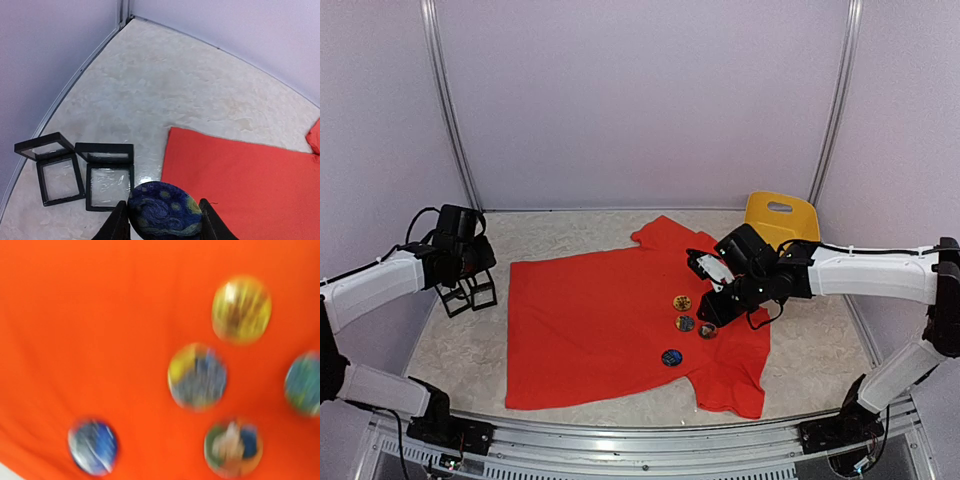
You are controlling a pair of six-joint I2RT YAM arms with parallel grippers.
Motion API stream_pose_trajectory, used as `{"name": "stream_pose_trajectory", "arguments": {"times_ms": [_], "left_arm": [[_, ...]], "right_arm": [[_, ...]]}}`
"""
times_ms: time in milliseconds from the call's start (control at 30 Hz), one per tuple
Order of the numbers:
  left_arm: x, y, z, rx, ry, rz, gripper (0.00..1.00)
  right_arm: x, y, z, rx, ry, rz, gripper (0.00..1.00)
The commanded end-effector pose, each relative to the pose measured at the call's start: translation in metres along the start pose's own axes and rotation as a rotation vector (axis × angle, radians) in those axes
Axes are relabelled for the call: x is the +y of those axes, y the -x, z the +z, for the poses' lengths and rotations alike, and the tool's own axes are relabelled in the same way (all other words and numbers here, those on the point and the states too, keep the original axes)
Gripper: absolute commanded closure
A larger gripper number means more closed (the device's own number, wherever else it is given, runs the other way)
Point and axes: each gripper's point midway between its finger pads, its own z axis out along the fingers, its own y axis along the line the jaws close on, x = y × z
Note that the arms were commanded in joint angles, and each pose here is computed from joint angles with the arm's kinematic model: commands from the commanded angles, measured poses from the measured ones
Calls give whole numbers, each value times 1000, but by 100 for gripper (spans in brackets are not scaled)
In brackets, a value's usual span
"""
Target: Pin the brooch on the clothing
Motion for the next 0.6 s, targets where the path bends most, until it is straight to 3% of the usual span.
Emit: {"name": "stream_pose_trajectory", "arguments": {"times_ms": [0, 133, 267, 400, 567], "left_arm": [[-70, 35, -59, -166, -138, 169, 79], [-157, 32, -120, -318, -349, 380, 79], [-231, -6, -183, -472, -554, 658, 79], [-272, -49, -225, -609, -695, 860, 79], [-299, -75, -251, -701, -793, 985, 79]], "right_arm": [[6, 73, -47, -246, 144, 28, 84], [11, 117, -79, -392, 228, 21, 82], [33, 147, -105, -462, 350, 1, 78], [61, 161, -129, -511, 508, 7, 72], [103, 156, -148, -527, 666, -71, 57]]}}
